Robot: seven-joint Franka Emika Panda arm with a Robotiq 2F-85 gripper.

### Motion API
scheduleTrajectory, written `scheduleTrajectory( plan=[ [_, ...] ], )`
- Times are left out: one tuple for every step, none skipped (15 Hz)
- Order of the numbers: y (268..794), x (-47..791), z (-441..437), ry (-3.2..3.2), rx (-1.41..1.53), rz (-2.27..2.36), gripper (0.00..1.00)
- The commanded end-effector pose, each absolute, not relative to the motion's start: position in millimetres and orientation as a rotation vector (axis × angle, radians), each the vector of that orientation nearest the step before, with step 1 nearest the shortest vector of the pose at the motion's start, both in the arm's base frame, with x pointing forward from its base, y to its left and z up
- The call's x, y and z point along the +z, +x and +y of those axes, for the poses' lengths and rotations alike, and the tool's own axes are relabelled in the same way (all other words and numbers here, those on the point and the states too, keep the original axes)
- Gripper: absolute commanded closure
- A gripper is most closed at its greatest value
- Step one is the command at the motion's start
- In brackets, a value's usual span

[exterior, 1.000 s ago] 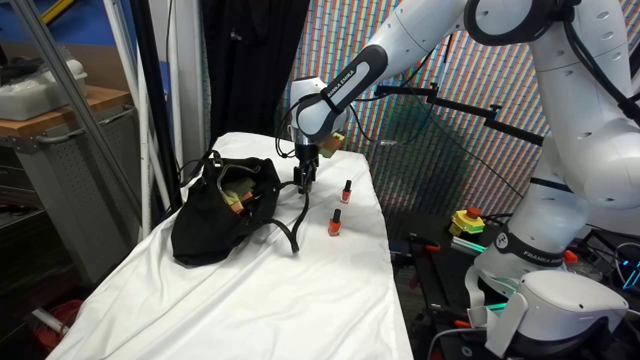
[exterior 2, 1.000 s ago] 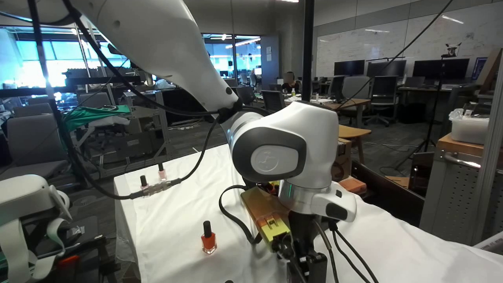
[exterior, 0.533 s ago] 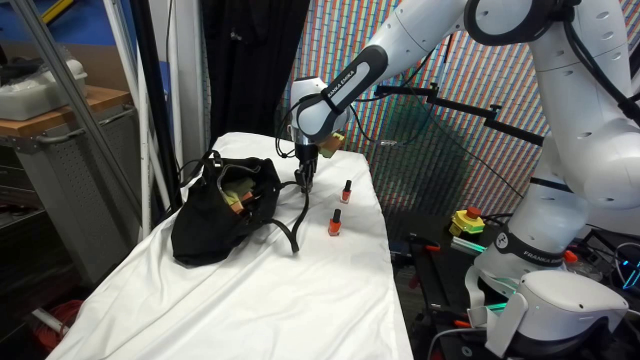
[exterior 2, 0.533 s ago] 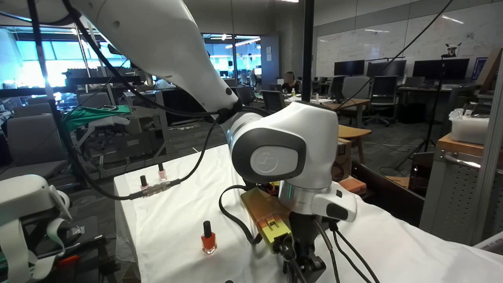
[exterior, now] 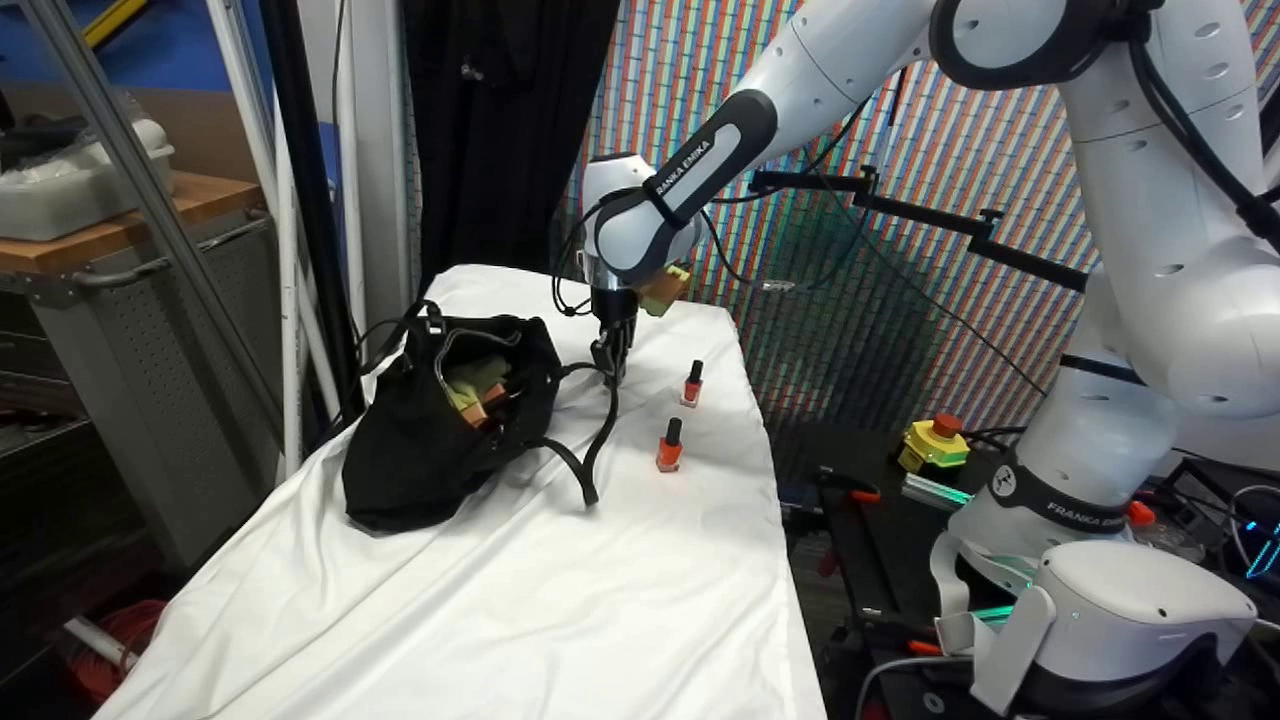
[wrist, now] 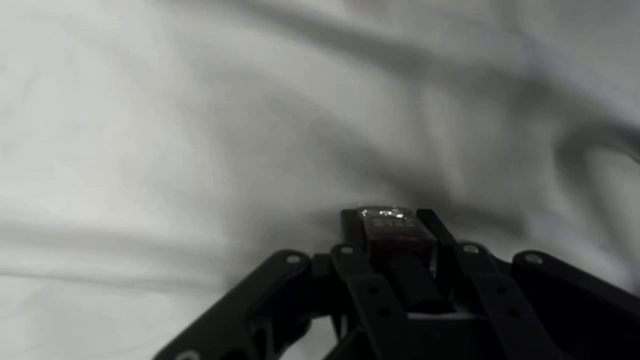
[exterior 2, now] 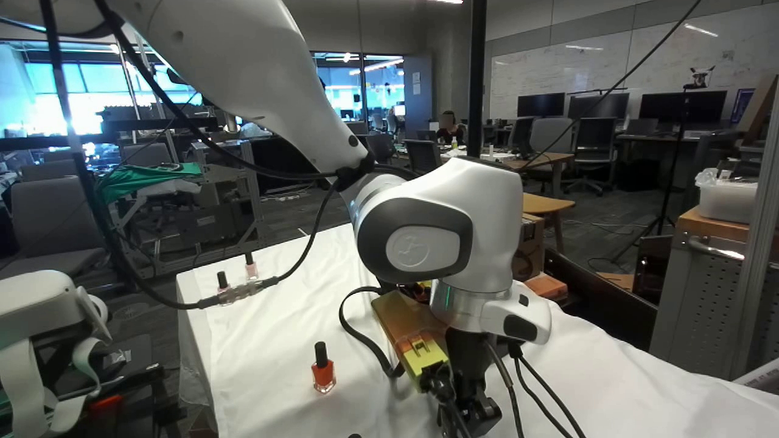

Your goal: Pick up all the nail polish on the table and put them in the bag

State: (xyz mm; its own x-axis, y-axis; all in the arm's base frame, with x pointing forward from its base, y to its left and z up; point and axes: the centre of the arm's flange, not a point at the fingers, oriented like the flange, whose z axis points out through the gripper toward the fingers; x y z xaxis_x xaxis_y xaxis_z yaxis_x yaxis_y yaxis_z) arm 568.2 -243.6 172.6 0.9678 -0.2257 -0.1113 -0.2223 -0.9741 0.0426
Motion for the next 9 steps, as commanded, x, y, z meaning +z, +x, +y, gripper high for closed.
scheduleTrajectory(
  plan=[
    [552.8, 194.4, -230.8, 3.081, -0.234, -0.351, 0.84],
    [548.9, 202.3, -226.4, 3.073, -0.252, -0.339, 0.84],
    [545.2, 212.7, -220.0, 3.065, -0.264, -0.317, 0.84],
    [543.1, 222.2, -214.4, 3.055, -0.267, -0.301, 0.84],
    [542.1, 233.1, -206.7, 3.041, -0.254, -0.278, 0.84],
    [542.2, 243.9, -198.8, 3.025, -0.24, -0.253, 0.84],
    [543.9, 254.7, -189.1, 3.014, -0.222, -0.219, 0.84],
    [546.8, 265.0, -179.8, 2.997, -0.198, -0.195, 0.84],
    [549.9, 273.8, -169.4, 2.99, -0.185, -0.159, 0.84]
  ],
)
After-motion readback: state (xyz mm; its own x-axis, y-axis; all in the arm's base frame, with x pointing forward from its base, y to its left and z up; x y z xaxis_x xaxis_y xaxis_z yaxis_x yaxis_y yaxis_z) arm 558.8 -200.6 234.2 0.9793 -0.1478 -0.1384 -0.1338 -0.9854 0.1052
